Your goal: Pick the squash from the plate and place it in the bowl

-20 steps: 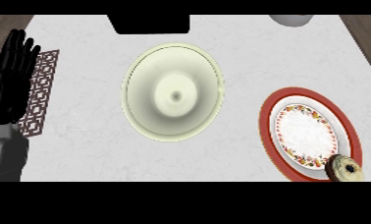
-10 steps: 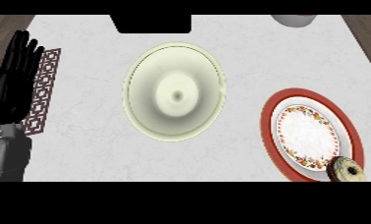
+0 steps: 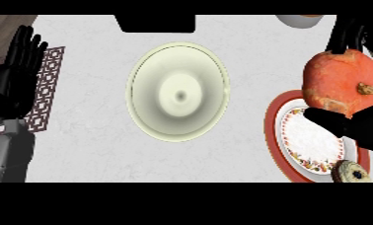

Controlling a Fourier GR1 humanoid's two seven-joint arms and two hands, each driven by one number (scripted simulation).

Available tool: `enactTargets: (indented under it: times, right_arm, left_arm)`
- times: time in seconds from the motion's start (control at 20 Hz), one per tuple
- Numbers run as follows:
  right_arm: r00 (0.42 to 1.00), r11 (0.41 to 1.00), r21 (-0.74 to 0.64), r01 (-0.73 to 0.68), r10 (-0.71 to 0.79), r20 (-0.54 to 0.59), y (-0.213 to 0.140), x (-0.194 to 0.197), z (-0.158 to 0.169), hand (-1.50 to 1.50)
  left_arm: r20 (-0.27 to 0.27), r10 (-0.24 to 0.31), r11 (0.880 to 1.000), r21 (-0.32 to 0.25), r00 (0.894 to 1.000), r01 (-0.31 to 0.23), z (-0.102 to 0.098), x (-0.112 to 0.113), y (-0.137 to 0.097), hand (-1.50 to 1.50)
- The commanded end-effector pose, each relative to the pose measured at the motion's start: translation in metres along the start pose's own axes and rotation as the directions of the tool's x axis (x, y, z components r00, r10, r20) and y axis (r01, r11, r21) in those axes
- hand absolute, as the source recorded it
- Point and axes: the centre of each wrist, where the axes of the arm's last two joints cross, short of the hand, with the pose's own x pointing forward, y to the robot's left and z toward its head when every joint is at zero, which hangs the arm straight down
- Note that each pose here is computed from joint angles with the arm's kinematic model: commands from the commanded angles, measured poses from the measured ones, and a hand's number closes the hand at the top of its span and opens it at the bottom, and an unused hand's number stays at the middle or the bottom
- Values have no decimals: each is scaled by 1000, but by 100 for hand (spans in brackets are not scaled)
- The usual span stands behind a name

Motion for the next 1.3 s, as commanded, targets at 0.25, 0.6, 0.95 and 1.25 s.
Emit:
enactTargets:
  times: [0.25,0.6,0.95,1.25]
  right_arm:
    - [1000,991,131,5,-2,-20,75,58,-62,150]
    - [998,987,162,-24,32,-48,164,62,-101,150]
    - [965,988,141,-57,91,-245,215,45,-119,150]
    - [949,980,119,158,-117,-293,259,-6,-127,-150]
  left_arm:
    - [17,10,1000,-14,1000,-10,12,-2,9,0]
    - [-5,0,1000,-15,1000,0,-6,-1,1,0]
    - [16,0,1000,9,1000,-1,1,6,5,0]
    - [-6,12,1000,-23,1000,-12,3,1,1,0]
